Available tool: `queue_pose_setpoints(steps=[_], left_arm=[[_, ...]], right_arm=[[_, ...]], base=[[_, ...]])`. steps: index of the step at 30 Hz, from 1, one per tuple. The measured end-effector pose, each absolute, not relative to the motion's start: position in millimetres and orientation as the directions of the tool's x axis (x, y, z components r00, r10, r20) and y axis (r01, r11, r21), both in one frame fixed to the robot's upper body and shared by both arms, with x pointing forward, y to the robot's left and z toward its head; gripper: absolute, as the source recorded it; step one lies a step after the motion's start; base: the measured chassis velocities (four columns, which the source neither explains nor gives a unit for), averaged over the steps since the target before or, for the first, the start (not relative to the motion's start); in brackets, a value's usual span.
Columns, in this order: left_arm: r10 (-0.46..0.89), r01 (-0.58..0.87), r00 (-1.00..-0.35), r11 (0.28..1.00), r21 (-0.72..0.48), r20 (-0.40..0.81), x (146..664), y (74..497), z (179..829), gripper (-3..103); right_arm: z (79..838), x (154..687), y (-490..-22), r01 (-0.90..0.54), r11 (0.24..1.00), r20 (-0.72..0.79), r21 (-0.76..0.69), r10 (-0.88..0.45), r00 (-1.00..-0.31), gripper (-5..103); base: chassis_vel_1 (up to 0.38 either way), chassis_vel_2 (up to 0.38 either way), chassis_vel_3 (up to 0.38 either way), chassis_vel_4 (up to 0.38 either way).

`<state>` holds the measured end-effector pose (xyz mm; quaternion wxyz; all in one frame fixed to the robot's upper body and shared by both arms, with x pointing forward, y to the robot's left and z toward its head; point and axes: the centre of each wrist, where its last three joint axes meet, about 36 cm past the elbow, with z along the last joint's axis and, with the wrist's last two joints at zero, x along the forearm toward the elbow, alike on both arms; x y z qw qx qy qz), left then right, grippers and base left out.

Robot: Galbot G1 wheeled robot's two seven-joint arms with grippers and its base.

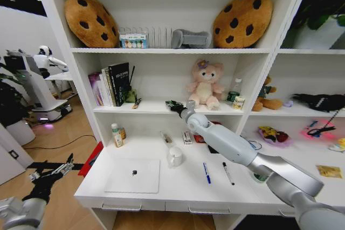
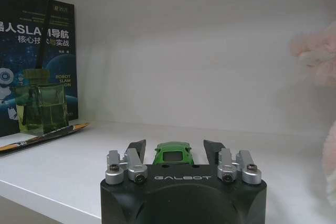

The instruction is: Organize the objects on the table.

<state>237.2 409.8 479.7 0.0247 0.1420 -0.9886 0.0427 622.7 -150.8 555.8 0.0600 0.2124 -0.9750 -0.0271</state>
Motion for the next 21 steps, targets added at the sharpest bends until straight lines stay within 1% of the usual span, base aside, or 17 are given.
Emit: queue_pose_setpoints(steps=[2,3,4,6,7,8,9,10,11,13,14,16,21], left_arm=[[-0.279,-0.283,-0.958,0.956,-0.077,0.061,237.2,409.8,479.7,100],[-0.279,-0.283,-0.958,0.956,-0.077,0.061,237.2,409.8,479.7,100],[-0.279,-0.283,-0.958,0.956,-0.078,0.061,237.2,409.8,479.7,100],[-0.279,-0.283,-0.958,0.956,-0.078,0.061,237.2,409.8,479.7,100],[-0.279,-0.283,-0.958,0.956,-0.077,0.061,237.2,409.8,479.7,100],[-0.279,-0.283,-0.958,0.956,-0.077,0.061,237.2,409.8,479.7,100],[-0.279,-0.283,-0.958,0.956,-0.078,0.061,237.2,409.8,479.7,100],[-0.279,-0.283,-0.958,0.956,-0.078,0.061,237.2,409.8,479.7,100],[-0.279,-0.283,-0.958,0.956,-0.078,0.061,237.2,409.8,479.7,100],[-0.279,-0.283,-0.958,0.956,-0.078,0.061,237.2,409.8,479.7,100],[-0.279,-0.283,-0.958,0.956,-0.078,0.061,237.2,409.8,479.7,100],[-0.279,-0.283,-0.958,0.956,-0.077,0.061,237.2,409.8,479.7,100],[-0.279,-0.283,-0.958,0.956,-0.077,0.061,237.2,409.8,479.7,100]], right_arm=[[564.4,617.8,-150.1,-0.393,0.915,0.093,0.088,-0.400,-0.912,70],[564.4,617.8,-150.1,-0.393,0.915,0.093,0.088,-0.400,-0.912,70],[573.1,613.0,-151.0,-0.387,0.917,0.077,0.091,-0.394,-0.916,81],[579.7,607.6,-152.6,-0.389,0.917,0.062,0.090,-0.395,-0.917,81],[589.6,597.3,-154.3,-0.401,0.913,0.034,0.082,-0.404,-0.914,91],[598.8,584.7,-157.0,-0.411,0.910,-0.005,0.057,-0.411,-0.912,96],[604.4,573.1,-157.9,-0.418,0.908,-0.036,0.040,-0.417,-0.908,96],[604.4,573.1,-157.9,-0.418,0.908,-0.036,0.040,-0.417,-0.908,96],[611.4,555.8,-160.3,-0.428,0.903,-0.069,0.033,-0.426,-0.902,99],[616.8,526.2,-170.6,-0.432,0.901,-0.104,0.032,-0.427,-0.898,100],[616.8,526.2,-170.6,-0.432,0.901,-0.104,0.032,-0.427,-0.898,100],[610.2,499.3,-192.0,-0.411,0.911,-0.115,0.028,-0.406,-0.907,100],[605.8,478.7,-211.7,-0.386,0.922,-0.121,0.023,-0.380,-0.917,100]], base=[[0.000,0.000,0.000,0.000],[0.000,0.000,0.000,0.000],[0.000,0.000,0.000,0.000],[0.000,0.000,0.000,0.000],[0.000,0.000,0.000,0.000],[0.000,0.000,0.000,0.000],[0.000,0.000,0.000,0.000],[0.000,0.000,0.000,0.000],[0.000,0.000,0.000,0.000],[0.000,0.000,0.000,0.000],[0.000,0.000,0.000,0.000],[0.000,0.000,0.000,0.000],[0.000,0.000,0.000,0.000]])
